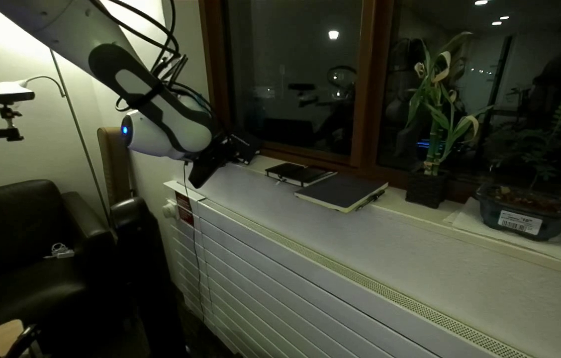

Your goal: Flip the book

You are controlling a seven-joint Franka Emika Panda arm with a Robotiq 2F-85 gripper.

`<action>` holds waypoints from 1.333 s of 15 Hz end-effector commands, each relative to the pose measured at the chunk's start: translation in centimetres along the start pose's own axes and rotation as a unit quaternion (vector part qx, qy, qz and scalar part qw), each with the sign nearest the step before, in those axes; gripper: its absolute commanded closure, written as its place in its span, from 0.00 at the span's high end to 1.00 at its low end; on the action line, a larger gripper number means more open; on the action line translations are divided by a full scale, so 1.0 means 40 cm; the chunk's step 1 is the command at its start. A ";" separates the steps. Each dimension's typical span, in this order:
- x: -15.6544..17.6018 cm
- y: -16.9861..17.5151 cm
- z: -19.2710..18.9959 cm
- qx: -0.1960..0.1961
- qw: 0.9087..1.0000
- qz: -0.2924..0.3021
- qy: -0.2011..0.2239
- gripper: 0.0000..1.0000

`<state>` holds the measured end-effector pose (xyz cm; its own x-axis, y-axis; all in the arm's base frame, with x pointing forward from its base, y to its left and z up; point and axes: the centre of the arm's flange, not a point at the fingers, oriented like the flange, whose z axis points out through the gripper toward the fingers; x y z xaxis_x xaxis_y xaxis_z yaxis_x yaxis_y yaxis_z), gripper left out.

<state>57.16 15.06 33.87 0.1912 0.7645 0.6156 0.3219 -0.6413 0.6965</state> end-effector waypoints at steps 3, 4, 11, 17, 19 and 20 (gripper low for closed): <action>-0.018 0.116 -0.083 0.074 0.993 0.072 -0.049 0.04; -0.022 0.139 -0.103 0.091 0.990 0.088 -0.054 0.04; -0.047 0.297 -0.203 0.142 0.973 0.164 -0.073 0.04; -0.005 0.389 -0.238 0.161 0.947 0.265 -0.084 0.04; 0.003 0.369 -0.242 0.178 0.931 0.301 -0.099 0.04; 0.002 0.356 -0.242 0.185 0.923 0.320 -0.109 0.04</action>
<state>52.54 6.77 42.43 0.5362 0.3626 0.7622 0.4011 -0.9040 0.1479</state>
